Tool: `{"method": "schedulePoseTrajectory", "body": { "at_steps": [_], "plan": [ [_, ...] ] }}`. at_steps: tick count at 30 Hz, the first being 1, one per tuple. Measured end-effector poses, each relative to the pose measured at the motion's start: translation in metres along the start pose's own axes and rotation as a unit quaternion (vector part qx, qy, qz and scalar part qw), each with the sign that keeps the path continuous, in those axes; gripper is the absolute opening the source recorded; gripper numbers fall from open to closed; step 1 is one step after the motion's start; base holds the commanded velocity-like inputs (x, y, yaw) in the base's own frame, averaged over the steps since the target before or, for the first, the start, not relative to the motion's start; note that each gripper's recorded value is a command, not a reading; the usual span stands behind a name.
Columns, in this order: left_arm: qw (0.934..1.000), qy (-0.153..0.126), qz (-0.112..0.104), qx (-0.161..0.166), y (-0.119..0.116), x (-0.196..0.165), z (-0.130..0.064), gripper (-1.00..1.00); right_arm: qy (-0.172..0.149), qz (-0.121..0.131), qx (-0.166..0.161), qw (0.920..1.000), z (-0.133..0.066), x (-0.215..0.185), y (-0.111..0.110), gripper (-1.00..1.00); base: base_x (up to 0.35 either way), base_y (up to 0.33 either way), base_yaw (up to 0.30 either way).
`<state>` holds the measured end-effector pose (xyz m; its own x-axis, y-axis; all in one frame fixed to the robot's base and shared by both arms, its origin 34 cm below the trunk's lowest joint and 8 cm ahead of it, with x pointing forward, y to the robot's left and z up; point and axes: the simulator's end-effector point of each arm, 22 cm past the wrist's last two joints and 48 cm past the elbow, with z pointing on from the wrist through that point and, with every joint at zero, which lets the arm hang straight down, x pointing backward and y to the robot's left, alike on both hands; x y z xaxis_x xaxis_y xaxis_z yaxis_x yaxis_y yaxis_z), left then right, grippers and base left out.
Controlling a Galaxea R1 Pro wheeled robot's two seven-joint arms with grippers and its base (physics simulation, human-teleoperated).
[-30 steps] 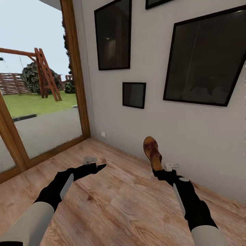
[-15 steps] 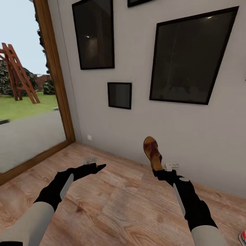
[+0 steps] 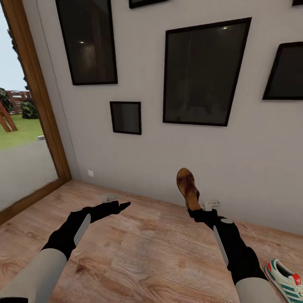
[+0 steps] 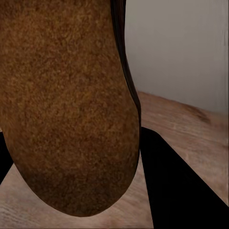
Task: Pick up the two gym shoes and the two sandals from the corridor floor and place them onto the hallstand (shoe rack) in the corridor, making sure they are on the rack and not on the floor. Arrange them so the two gym shoes are next to each other and the two sandals are next to each other.
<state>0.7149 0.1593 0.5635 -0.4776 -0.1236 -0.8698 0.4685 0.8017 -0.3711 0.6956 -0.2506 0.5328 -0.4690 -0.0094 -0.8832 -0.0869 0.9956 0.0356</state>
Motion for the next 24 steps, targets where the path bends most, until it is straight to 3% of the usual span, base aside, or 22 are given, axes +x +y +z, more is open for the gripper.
{"method": "schedulePoseTrajectory", "body": {
  "at_steps": [24],
  "plan": [
    [1.0000, 0.000, -0.001, 0.001, -0.0005, -0.0001, 0.0001, 1.00, 0.000, 0.000, 0.000, 1.0000, 0.0000, -0.0001, 0.0000, -1.00, 0.000, 0.000, -0.300]
  ]
}}
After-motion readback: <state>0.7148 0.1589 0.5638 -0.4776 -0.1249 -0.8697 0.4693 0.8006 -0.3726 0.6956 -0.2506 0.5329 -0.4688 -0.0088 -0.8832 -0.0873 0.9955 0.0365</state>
